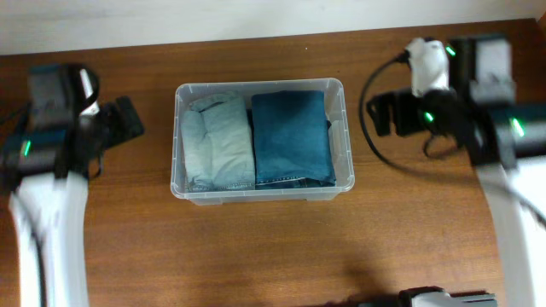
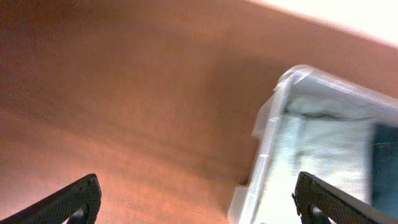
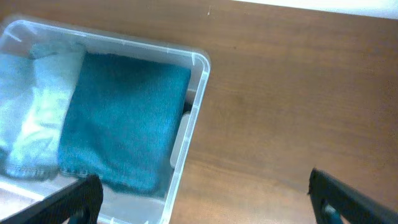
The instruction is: Pack container
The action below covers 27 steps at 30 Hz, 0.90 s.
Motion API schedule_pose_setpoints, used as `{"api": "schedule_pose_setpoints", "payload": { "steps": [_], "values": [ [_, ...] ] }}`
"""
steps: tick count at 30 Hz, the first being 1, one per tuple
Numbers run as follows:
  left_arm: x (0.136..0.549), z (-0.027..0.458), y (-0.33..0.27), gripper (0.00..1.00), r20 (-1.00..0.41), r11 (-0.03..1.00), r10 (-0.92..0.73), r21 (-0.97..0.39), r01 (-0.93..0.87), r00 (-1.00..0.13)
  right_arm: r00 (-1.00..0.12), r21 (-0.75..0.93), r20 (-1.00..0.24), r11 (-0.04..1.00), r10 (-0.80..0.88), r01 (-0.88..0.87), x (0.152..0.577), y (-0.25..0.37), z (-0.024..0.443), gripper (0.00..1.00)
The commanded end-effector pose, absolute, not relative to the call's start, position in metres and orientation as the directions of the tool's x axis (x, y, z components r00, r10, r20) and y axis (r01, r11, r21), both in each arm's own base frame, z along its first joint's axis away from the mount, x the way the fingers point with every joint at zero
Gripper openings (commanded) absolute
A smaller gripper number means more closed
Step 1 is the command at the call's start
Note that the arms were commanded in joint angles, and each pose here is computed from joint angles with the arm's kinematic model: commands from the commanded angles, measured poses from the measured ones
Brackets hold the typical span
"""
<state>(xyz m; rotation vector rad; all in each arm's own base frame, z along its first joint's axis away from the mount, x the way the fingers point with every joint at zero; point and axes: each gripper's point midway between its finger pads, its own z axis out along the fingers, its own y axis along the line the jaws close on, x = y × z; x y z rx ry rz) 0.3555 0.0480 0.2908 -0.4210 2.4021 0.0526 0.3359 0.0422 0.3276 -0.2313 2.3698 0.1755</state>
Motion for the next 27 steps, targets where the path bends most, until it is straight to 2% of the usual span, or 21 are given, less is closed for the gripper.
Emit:
{"api": "schedule_pose_setpoints", "payload": {
  "steps": [1, 7, 10, 17, 23, 27],
  "values": [
    [0.306, 0.335, 0.042, 0.99, -0.781, 0.962, -0.231, -0.092, -0.258, -0.58, -0.637, 0.016, -0.766, 0.987, -0.091, -0.16, 0.295, 0.03, 0.336, 0.98],
    [0.251, 0.337, 0.036, 0.99, -0.881, 0.962, -0.224, -0.131, -0.24, -0.416, -0.533, -0.013, -0.841, 0.987, -0.097, -0.159, 0.245, 0.026, 0.298, 0.99],
    [0.226, 0.331, 0.034, 0.99, -0.885, 0.962, -0.223, -0.132, -0.239, -0.408, -0.531, -0.014, -0.842, 0.987, -0.097, -0.159, 0.226, 0.025, 0.277, 0.98],
    [0.176, 0.302, 0.029, 0.99, -0.827, 0.961, -0.233, -0.113, -0.254, -0.512, -0.674, 0.007, -0.731, 0.987, -0.104, -0.16, 0.187, 0.024, 0.222, 0.98],
    [0.134, 0.255, 0.026, 0.99, -0.666, 0.958, -0.251, -0.068, -0.278, -0.703, -0.743, 0.018, -0.66, 0.987, -0.107, -0.159, 0.171, 0.023, 0.204, 0.99],
    [0.135, 0.255, 0.026, 0.99, -0.667, 0.958, -0.254, -0.071, -0.279, -0.701, -0.75, 0.019, -0.652, 0.987, -0.107, -0.158, 0.169, 0.023, 0.203, 0.99]
  ]
}}
